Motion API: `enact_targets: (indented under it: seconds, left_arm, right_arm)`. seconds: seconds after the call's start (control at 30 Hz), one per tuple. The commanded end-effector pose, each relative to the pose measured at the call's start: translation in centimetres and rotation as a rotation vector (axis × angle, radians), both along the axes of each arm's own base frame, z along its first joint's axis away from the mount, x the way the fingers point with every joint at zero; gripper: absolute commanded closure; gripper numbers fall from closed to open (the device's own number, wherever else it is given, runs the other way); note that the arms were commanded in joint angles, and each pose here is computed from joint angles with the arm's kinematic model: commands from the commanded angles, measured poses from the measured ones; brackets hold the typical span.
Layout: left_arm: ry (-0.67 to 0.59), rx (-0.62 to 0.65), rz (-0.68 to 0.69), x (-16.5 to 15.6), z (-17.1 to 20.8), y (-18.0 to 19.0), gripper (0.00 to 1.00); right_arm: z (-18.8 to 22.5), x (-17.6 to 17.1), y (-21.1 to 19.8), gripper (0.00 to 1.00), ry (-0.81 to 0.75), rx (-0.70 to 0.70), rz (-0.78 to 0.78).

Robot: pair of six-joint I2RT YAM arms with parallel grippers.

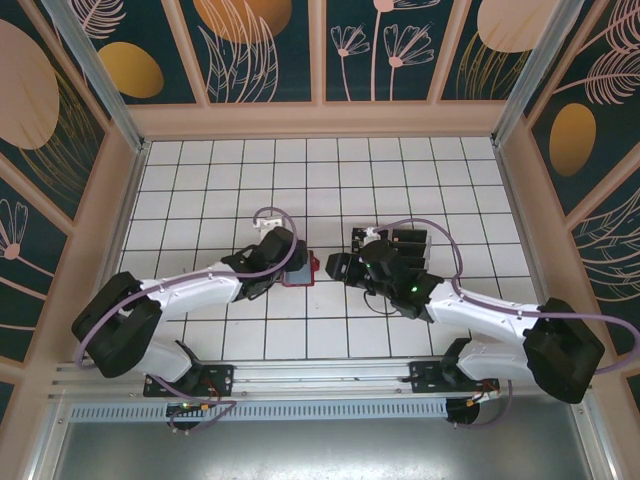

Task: Put the credit cards into the card holder

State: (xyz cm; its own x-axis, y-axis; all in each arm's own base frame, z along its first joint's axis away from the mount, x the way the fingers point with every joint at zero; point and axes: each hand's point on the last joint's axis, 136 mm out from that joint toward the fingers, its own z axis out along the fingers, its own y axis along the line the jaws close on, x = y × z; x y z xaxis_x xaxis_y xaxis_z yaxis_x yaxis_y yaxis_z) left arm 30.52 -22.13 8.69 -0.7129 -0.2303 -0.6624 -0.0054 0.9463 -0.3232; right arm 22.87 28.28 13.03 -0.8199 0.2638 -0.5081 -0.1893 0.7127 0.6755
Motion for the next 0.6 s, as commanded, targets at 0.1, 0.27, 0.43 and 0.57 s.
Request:
enact_targets:
  seconds: [0.1, 0.27, 0.43, 0.57]
  left_arm:
    - [0.021, -0.019, 0.091, -0.4, -0.9, 4.1, 0.34]
    - [0.04, 0.0, 0.126, -1.0, -1.8, 6.1, 0.32]
    - [0.054, 0.02, 0.152, -1.4, -2.6, 7.2, 0.3]
    - [0.077, 0.021, 0.179, -1.7, -3.5, 8.2, 0.27]
  right_arm:
    - [0.0, 0.2, 3.8, 0.52, 0.012, 0.006, 0.097]
    - [-0.4, 0.8, 6.7, 0.54, 0.027, 0.029, 0.151]
    - [-1.3, 2.0, 9.0, 0.56, 0.042, 0.028, 0.175]
    - [-3.3, 3.0, 9.9, 0.56, 0.074, -0.003, 0.183]
